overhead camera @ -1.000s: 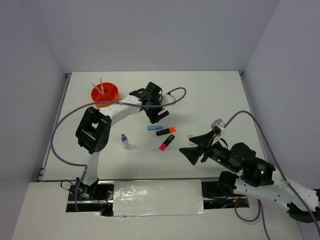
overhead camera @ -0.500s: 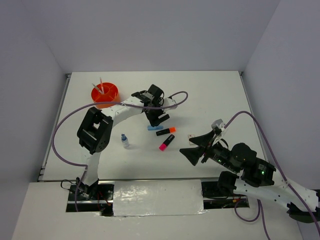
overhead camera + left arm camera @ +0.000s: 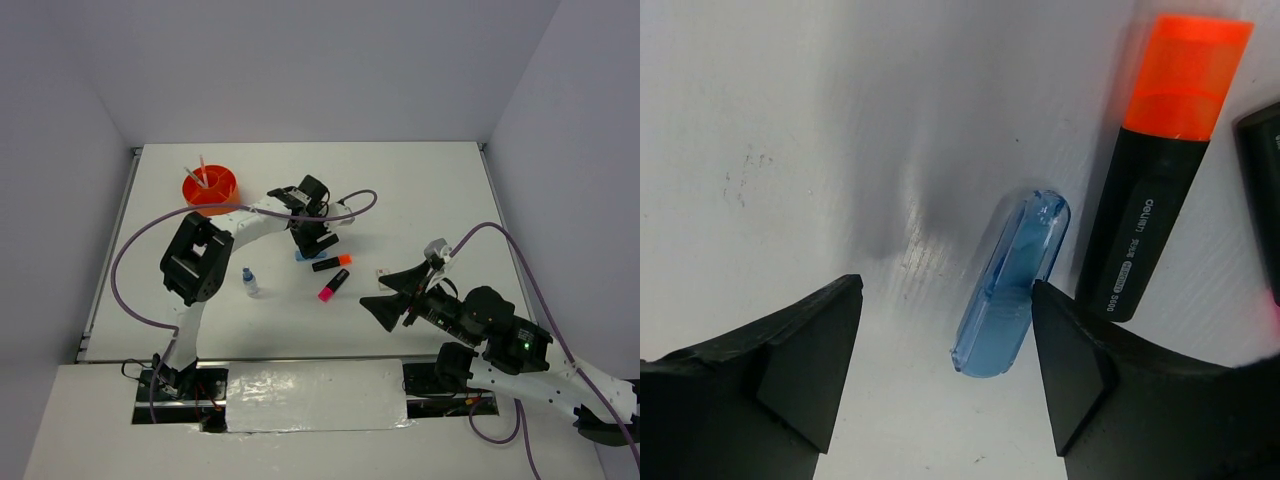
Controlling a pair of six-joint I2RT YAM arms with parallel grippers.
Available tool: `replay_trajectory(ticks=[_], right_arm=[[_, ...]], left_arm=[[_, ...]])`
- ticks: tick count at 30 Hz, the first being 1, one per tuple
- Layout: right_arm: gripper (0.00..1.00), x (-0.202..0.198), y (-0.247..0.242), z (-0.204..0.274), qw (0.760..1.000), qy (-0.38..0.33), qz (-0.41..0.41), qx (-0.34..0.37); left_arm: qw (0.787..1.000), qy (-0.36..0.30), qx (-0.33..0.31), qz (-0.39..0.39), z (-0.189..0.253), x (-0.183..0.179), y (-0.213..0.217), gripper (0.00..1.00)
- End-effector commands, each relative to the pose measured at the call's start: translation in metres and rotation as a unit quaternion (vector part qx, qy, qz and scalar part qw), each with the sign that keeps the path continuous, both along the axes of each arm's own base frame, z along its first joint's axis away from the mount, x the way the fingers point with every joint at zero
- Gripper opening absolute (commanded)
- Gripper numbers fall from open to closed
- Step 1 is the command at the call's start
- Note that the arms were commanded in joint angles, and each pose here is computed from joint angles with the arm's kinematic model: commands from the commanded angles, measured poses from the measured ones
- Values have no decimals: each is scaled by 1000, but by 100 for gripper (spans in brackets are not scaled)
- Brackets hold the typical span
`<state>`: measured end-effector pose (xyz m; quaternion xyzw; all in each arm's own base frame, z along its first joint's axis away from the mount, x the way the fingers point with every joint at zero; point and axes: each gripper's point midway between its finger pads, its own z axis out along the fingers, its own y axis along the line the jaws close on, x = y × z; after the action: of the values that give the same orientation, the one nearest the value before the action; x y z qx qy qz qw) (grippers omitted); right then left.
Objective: Sort the stationery into containers
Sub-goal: Pick up the stationery from the center of the board.
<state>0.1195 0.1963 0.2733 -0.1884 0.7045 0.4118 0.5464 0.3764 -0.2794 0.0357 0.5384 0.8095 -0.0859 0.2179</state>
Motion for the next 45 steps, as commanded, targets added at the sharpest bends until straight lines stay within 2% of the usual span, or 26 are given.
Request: replay_trajectory(ticks=[1,20,26,32,33,35,37,38,41,43,44,45], right_arm=[[82,1,0,5,1000,-11,0,7],[82,1,-1,3,1000,-7,-3,9],[82,0,-3,4,1000,-6,-3,13],[82,0,-4,4,1000,-6,-5,15],[82,0,-5,5,1000,-6,-5,16],[82,0,-5,5,1000,-7,-7,17],[82,0,-6,6,1000,-7,-8,20],[82,0,-7,7,1000,-8,-9,20],[82,1,-6,5,1000,-7,-11,17],[82,1,-6,6,1000,-7,-11,18],[82,1,-6,5,1000,-7,-11,16],[82,2,-6,6,1000,-8,-11,16]], left_arm=[[1000,15,-8,-6,-14,-5,-6,80],[999,42,2,-6,-21,-10,-8,75],[999,45,20,2,-32,-9,-2,63],[998,61,33,11,-41,-6,2,43],[998,51,27,14,-36,-3,1,38],[999,34,20,31,-28,8,6,15],[999,12,-5,41,-12,18,4,16],[998,3,-15,56,-6,26,9,9],[992,-47,-54,101,22,52,17,0],[986,-76,-77,129,42,66,24,0],[976,-106,-96,163,59,84,33,0],[974,-111,-96,175,63,85,36,0]])
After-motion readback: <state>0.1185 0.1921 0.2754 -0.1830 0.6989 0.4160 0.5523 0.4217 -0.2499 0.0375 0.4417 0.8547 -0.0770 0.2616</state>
